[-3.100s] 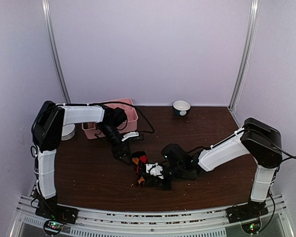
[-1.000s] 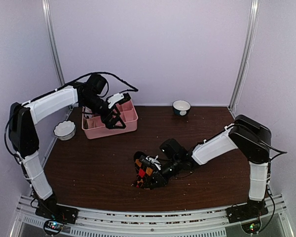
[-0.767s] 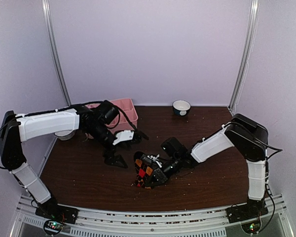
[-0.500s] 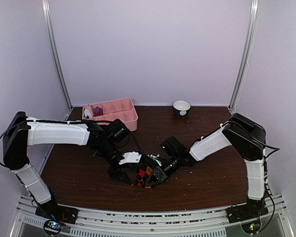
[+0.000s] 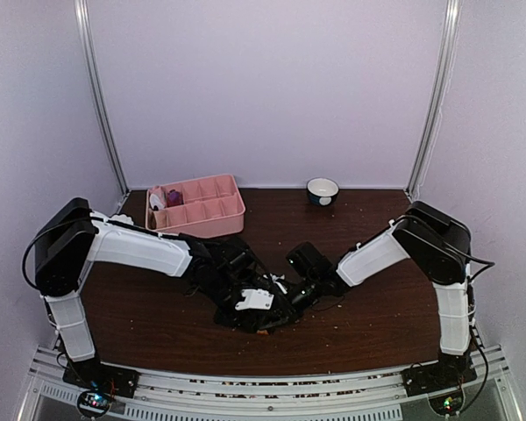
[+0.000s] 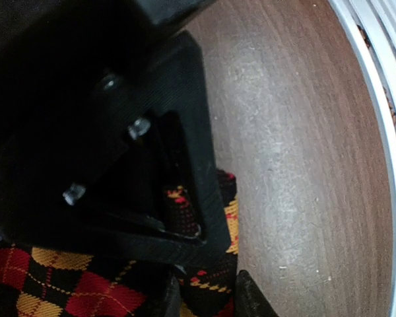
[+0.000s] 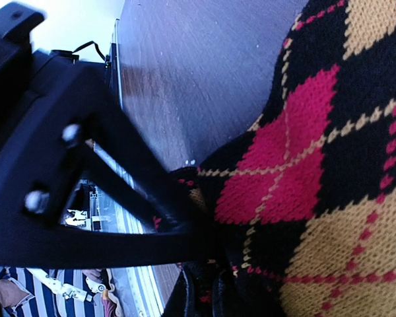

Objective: Roll the socks
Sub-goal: Roll the sock at the center of the board.

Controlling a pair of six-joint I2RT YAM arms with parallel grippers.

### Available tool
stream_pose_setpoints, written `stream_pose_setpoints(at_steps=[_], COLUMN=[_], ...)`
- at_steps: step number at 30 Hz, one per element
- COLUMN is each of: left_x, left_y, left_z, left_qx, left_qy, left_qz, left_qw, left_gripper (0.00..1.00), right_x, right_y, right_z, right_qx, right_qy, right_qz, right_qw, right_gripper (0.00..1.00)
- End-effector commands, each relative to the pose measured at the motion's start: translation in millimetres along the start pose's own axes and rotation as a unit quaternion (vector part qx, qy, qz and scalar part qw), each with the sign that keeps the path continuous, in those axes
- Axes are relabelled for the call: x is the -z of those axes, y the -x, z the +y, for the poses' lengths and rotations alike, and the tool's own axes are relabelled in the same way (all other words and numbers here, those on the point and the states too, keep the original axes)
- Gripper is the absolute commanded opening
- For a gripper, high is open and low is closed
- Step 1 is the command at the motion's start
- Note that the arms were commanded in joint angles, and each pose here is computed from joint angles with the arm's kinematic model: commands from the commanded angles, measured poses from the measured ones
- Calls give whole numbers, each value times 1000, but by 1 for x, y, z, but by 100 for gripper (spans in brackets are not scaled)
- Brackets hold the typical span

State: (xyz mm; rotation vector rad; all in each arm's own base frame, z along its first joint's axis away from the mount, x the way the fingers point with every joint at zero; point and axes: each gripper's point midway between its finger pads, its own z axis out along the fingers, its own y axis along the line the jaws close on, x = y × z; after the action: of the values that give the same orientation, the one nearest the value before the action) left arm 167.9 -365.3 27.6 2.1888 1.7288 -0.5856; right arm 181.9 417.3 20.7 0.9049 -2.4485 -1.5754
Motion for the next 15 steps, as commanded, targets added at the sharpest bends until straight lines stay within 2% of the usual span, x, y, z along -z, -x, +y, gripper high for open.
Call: stream_pose_setpoints(at_steps=[1, 4, 8, 13, 15], left_x=[-5, -11, -15, -16, -17], left_y=[1, -4, -9, -18, -22], left_z=[18, 19, 16, 19, 19], left_qx=[8, 17, 32, 76, 94], left_qy=[33, 28, 7, -30, -46], left_qz=[11, 22, 28, 28, 30], left_qw=[999, 999, 999, 996, 994], left_gripper=[29, 24, 0, 0, 0], right_x=[-4, -2, 3, 12, 14], right_y=[-40, -39, -35, -29, -26], right_z=[-79, -78, -74, -70, -68], right_qx=[-98, -96, -80, -49, -41], right_qy=[-128, -125, -133, -152, -153], right_qz=[13, 7, -7, -26, -36], right_qw=[987, 987, 988, 987, 987], right_gripper=[0, 0, 0, 4, 10])
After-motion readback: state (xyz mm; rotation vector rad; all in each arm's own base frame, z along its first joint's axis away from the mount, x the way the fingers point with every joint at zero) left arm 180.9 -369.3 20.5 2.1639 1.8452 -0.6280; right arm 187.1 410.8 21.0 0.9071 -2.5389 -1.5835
